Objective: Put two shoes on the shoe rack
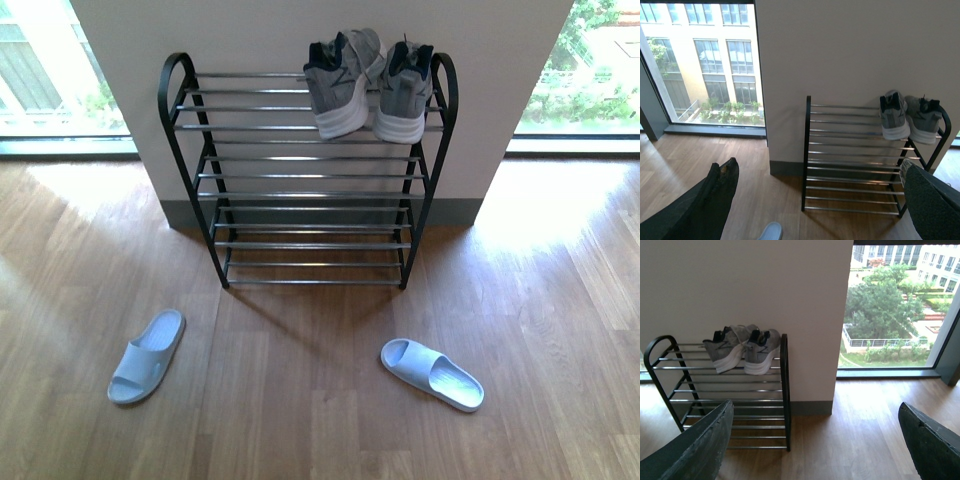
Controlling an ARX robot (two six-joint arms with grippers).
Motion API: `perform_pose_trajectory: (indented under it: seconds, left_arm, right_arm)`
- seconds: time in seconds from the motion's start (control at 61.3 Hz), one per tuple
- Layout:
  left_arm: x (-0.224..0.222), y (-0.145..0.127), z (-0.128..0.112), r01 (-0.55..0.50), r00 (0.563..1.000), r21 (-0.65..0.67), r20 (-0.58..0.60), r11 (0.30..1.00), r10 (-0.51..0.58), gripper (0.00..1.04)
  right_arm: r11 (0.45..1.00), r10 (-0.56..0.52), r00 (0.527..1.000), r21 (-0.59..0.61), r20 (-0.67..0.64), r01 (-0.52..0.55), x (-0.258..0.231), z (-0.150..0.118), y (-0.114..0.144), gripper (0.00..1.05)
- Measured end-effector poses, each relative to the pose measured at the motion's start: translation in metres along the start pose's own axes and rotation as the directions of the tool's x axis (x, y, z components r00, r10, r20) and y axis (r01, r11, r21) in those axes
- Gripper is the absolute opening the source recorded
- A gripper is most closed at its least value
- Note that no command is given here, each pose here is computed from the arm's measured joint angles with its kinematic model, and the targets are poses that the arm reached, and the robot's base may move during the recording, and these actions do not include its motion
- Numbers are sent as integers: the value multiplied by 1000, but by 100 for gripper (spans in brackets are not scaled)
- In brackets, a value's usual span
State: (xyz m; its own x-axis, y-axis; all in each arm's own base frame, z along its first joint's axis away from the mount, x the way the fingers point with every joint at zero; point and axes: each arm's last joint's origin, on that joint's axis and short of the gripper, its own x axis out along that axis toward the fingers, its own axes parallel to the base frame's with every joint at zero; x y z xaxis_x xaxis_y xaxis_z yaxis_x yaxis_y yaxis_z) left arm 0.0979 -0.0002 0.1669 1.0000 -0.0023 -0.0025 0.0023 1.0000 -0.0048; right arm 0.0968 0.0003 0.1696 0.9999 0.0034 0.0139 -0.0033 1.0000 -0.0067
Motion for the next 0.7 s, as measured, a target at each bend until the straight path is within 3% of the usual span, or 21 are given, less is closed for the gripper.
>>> perform_pose_trajectory:
  seconds: [0.701]
  left_arm:
    - [0, 0, 0, 0, 1000, 0, 0, 1000, 0, 95]
  right_arm:
    - [1000, -2, 1000, 0, 1, 2, 0, 0, 0, 96]
